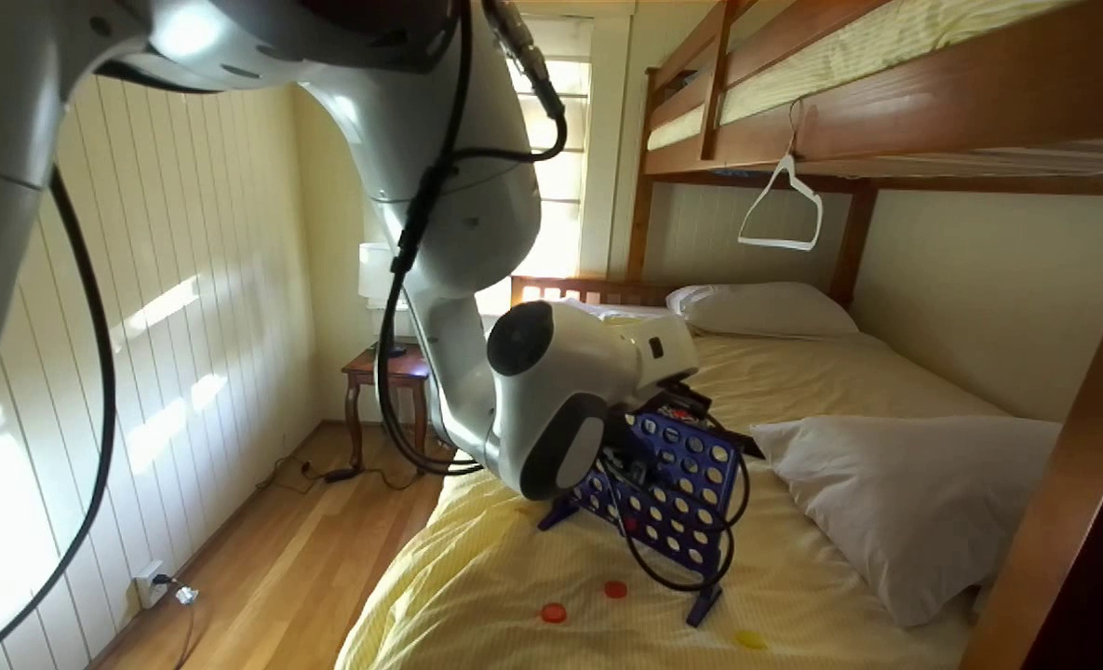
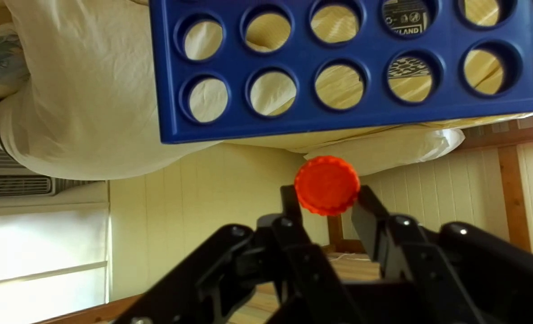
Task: Pick up the orange chip and put it into the connect four game
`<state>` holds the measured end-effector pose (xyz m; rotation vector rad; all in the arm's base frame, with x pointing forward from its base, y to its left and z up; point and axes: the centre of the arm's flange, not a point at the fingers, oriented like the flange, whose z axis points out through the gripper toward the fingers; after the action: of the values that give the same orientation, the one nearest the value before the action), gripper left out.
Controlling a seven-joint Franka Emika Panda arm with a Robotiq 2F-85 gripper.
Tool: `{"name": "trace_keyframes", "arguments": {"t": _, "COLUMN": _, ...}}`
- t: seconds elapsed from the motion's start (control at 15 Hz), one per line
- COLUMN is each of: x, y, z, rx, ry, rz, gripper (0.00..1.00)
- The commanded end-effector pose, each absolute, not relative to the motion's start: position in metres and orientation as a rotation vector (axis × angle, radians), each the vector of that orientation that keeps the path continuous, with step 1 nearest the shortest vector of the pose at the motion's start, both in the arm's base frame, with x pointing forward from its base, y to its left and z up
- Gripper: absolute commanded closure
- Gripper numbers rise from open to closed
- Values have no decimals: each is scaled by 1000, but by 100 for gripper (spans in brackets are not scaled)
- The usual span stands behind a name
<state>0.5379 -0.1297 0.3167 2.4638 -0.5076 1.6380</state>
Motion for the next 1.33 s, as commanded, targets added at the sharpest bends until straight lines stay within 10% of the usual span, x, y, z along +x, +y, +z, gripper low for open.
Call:
{"name": "trace_keyframes", "arguments": {"t": 0.0, "x": 546, "y": -125, "z": 314, "rx": 2432, "ry": -513, "rz": 1651, "gripper": 90}}
{"name": "trace_keyframes", "arguments": {"t": 1.27, "x": 557, "y": -115, "z": 306, "rx": 2420, "ry": -541, "rz": 1655, "gripper": 90}}
